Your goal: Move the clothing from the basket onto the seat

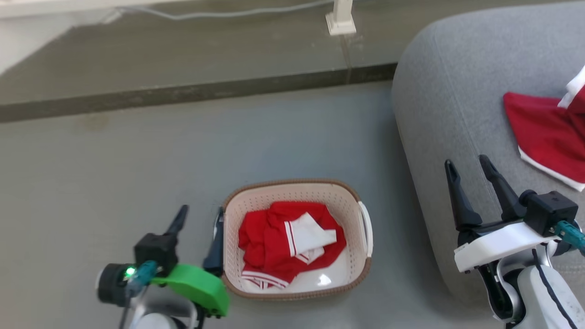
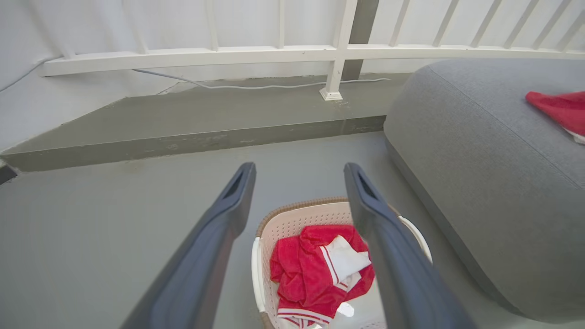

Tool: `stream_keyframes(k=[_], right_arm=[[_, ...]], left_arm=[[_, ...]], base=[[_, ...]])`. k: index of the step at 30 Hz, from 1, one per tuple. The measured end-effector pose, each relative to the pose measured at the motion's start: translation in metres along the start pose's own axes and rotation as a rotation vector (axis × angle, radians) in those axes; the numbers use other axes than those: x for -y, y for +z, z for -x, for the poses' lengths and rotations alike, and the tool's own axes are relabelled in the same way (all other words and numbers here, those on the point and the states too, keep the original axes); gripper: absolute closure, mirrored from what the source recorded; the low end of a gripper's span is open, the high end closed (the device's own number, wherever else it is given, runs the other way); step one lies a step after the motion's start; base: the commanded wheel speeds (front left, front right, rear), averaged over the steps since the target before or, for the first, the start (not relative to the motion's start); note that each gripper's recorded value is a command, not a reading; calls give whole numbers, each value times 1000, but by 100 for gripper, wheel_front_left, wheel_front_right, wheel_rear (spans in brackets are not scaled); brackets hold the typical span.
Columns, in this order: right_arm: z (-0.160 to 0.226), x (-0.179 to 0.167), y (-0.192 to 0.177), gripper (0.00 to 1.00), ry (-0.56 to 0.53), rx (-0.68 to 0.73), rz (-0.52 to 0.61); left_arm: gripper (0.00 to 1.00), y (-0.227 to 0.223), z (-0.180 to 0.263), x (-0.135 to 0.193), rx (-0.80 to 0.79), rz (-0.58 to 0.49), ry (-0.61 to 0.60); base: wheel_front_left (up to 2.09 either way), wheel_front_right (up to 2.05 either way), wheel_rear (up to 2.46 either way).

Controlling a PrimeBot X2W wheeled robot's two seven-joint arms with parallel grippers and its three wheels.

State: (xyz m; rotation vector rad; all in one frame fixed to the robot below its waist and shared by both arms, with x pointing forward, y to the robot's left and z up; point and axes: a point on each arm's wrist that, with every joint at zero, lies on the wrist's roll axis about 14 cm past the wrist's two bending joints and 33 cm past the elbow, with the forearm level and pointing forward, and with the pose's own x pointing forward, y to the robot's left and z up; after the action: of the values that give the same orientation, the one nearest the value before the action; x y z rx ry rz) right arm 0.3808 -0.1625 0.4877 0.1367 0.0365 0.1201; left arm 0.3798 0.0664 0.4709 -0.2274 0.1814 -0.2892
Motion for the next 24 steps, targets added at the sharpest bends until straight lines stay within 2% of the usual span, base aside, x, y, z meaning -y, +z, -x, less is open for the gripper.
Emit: stream_keyframes(k=[4, 12, 24], right_arm=[[-3, 4, -5, 0, -10, -14, 0], [-20, 15, -7, 0, -34, -17, 3], [-39, 31, -12, 0, -84, -13, -10]], left_arm=[[0, -12, -10, 20, -44, 14, -69], [0, -66, -28, 56, -238, 28, -210], [0, -151, -54, 71, -529, -9, -321]], base=[[0, 0, 0], [0, 0, 0], [0, 0, 0]])
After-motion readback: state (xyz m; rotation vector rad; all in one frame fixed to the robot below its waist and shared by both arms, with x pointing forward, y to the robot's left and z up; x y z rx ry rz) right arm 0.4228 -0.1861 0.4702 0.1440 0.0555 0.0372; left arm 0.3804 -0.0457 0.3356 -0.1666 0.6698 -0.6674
